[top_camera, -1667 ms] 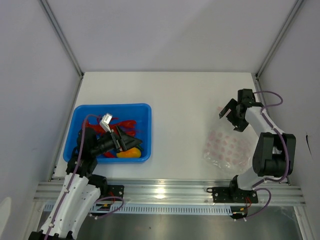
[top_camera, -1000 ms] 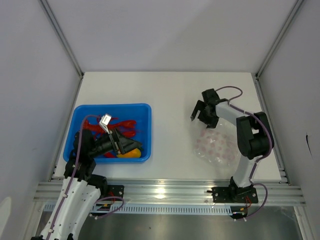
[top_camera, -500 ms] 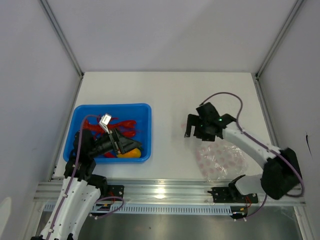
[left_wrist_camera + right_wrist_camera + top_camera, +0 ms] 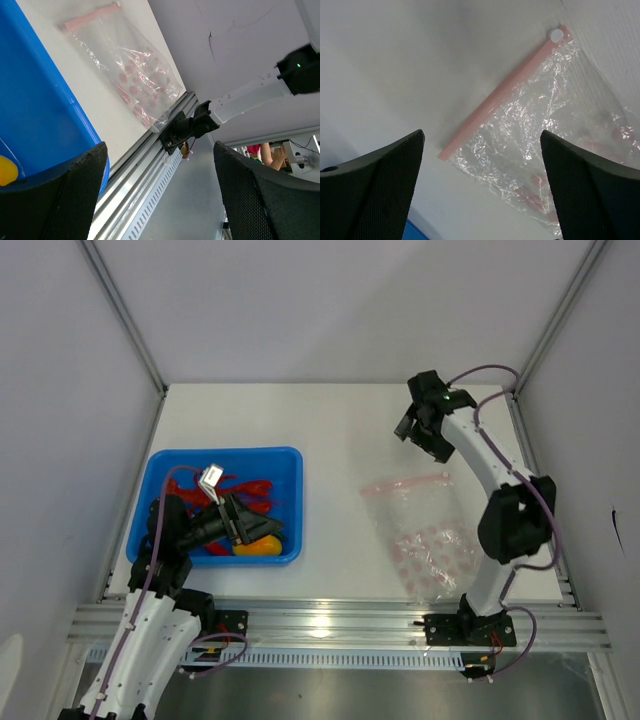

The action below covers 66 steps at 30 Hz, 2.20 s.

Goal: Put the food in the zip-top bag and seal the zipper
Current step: Pick up the zipper food storage bag at the center of the board.

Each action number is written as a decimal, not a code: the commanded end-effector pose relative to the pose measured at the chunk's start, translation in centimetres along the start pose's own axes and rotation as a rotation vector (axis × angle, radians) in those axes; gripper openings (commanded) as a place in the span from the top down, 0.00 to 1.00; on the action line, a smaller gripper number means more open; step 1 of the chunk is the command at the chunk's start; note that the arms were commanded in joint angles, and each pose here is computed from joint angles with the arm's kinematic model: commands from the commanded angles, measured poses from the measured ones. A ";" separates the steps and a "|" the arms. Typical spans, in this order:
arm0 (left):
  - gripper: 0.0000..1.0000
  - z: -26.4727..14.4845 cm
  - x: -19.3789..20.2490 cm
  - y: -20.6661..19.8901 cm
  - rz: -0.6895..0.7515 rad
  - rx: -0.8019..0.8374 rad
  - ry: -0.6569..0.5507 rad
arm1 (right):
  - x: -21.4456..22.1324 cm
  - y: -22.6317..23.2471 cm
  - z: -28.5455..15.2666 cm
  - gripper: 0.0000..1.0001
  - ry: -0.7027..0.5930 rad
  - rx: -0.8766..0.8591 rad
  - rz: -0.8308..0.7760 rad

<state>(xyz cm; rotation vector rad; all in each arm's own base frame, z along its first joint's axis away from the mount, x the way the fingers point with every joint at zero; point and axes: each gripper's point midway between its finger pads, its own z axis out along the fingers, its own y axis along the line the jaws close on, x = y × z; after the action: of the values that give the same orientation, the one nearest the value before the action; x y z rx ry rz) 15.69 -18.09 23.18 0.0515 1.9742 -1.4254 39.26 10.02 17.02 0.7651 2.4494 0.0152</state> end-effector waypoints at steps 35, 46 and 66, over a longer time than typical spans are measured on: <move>0.10 -0.4 -0.1 -0.6 0.055 0.015 0.000 | 6.9 -4.0 9.5 0.40 0.113 0.569 -0.009; 0.12 -0.1 0.3 0.0 0.044 0.019 0.016 | 9.2 -5.6 9.6 0.97 0.146 0.538 -0.056; 0.29 1.8 -0.5 0.0 0.060 -0.008 0.100 | 12.0 6.0 -11.0 1.00 -0.024 -0.371 -0.615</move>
<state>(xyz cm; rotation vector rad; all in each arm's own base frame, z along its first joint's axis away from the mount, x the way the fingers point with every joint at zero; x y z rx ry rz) 16.44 -18.86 21.46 0.1097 2.0812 -1.4377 30.62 20.89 18.61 0.0726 2.5271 0.0380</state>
